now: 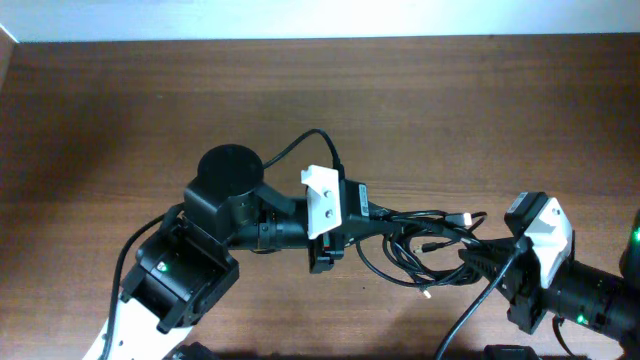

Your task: Untangle cables

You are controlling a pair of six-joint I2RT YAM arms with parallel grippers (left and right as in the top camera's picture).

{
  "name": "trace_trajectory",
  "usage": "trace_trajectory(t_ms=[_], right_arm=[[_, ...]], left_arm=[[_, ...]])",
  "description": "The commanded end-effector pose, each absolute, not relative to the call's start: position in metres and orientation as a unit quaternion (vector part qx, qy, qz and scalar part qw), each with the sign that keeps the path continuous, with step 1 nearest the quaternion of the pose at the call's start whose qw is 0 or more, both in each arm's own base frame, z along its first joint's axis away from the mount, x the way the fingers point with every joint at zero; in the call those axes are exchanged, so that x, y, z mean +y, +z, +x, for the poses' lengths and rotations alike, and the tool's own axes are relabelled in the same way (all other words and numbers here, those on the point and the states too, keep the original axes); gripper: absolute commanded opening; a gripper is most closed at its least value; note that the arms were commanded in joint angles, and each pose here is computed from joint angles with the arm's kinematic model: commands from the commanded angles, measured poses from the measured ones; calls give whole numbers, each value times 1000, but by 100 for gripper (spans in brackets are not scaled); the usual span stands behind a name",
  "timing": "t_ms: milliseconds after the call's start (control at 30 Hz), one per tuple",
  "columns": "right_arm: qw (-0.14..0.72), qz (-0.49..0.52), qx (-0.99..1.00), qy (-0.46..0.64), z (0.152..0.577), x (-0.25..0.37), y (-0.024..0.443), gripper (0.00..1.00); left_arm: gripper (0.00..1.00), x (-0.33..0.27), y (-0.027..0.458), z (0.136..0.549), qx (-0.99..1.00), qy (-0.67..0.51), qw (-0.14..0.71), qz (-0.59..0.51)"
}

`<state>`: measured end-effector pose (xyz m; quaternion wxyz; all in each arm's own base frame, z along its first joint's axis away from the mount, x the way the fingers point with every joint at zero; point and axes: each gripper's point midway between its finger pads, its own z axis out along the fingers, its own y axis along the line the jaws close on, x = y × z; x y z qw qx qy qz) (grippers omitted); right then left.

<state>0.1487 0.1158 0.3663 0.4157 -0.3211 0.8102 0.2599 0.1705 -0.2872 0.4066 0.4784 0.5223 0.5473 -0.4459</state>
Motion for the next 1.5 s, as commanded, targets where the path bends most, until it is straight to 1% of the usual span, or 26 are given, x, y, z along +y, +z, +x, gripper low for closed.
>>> trace_trajectory(t_ms=[0,33,67,100,133,167,200,233,267,567,700,833,1000,1200,1267,1333,1400,1467], right_arm=[[431,-328,797,267,148,119,376,4],[432,-328,797,266,149,119,376,4],[433,-329,796,266,149,119,377,4],[435,-329,795,265,150,119,377,4],[435,-327,797,263,150,118,377,4],[435,-321,801,256,153,116,376,4],[435,-317,804,253,154,115,375,4],[434,-308,809,251,156,113,375,4],[433,-297,814,248,158,111,375,4],[440,-262,820,256,165,109,381,4],[438,-254,822,261,165,109,381,4],[430,-253,824,266,162,110,379,4],[419,-255,824,285,155,115,377,4],[418,-272,803,327,146,126,386,4],[417,-273,801,332,145,128,386,4],[416,-272,802,332,145,128,386,4],[416,-273,802,331,145,128,386,4],[416,-273,802,331,145,127,386,4]], left_arm=[[0,-288,411,166,539,-460,472,525],[2,-288,411,166,540,-460,471,524],[17,-288,410,166,540,-460,471,524],[38,-288,410,166,541,-460,470,524],[52,-288,410,166,541,-460,470,524],[80,-287,408,165,544,-460,467,524],[90,-287,407,165,547,-460,464,523],[97,-287,404,166,554,-458,460,521],[99,-286,402,167,559,-457,457,519],[99,-276,366,183,647,-409,423,484],[99,-273,360,189,663,-394,423,476],[99,-276,374,194,643,-392,453,477],[99,-269,380,225,662,-331,507,443],[99,-267,374,237,677,-308,510,431],[99,-265,367,249,692,-288,512,419],[99,-259,363,260,707,-261,519,403],[99,-241,359,281,750,-221,527,333],[99,-229,355,290,774,-203,527,286]])
